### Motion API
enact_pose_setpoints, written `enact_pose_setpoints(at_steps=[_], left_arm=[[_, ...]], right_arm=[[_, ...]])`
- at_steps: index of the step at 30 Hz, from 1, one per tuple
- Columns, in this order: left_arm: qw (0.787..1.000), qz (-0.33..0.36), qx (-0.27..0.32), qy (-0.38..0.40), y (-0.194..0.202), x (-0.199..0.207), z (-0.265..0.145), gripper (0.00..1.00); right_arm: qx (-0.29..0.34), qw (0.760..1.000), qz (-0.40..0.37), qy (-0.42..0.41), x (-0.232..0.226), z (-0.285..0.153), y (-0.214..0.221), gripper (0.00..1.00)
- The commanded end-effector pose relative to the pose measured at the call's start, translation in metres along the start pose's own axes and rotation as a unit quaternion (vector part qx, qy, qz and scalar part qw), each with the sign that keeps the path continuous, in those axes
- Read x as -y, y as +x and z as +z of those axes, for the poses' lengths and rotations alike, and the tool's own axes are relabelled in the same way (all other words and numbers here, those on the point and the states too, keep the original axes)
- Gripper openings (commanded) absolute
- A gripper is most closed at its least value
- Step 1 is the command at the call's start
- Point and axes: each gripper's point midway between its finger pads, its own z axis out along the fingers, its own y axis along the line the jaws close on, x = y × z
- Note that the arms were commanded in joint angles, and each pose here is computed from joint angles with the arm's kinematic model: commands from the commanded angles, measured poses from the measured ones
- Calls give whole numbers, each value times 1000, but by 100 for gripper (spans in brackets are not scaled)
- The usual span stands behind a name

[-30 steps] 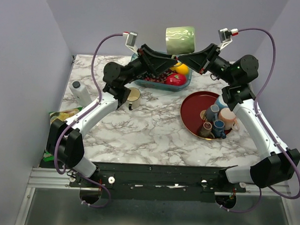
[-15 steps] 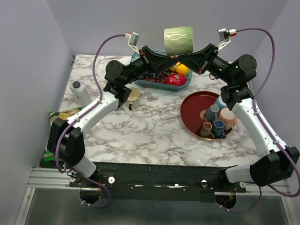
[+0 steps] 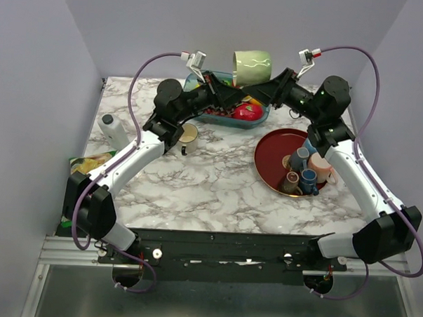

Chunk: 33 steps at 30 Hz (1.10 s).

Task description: Turn the mug right side up

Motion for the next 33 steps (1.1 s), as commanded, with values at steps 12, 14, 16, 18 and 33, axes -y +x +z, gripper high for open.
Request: enact_pose_setpoints(at_steps=[12,14,16,18,33], left_arm=[[922,109,-119,-351,45,-132,-73,0],[907,105,-143,-383,58,-147,-84,0],[901,110,-146,-393,62,-154,-88,0],[891,117,-154,-411,66,-165,-93,0],[803,113,-259,-525,138,-233,-127,0]], right_arm=[[-41,895,12,445,151,-108,69,100],[-60,867,5,494,167,-124,74,100],[-74,849,7,522,173,-135,79,100],[-82,839,12,538,179,-140,85,100],[-119,812,36,570,191,-159,113,100]])
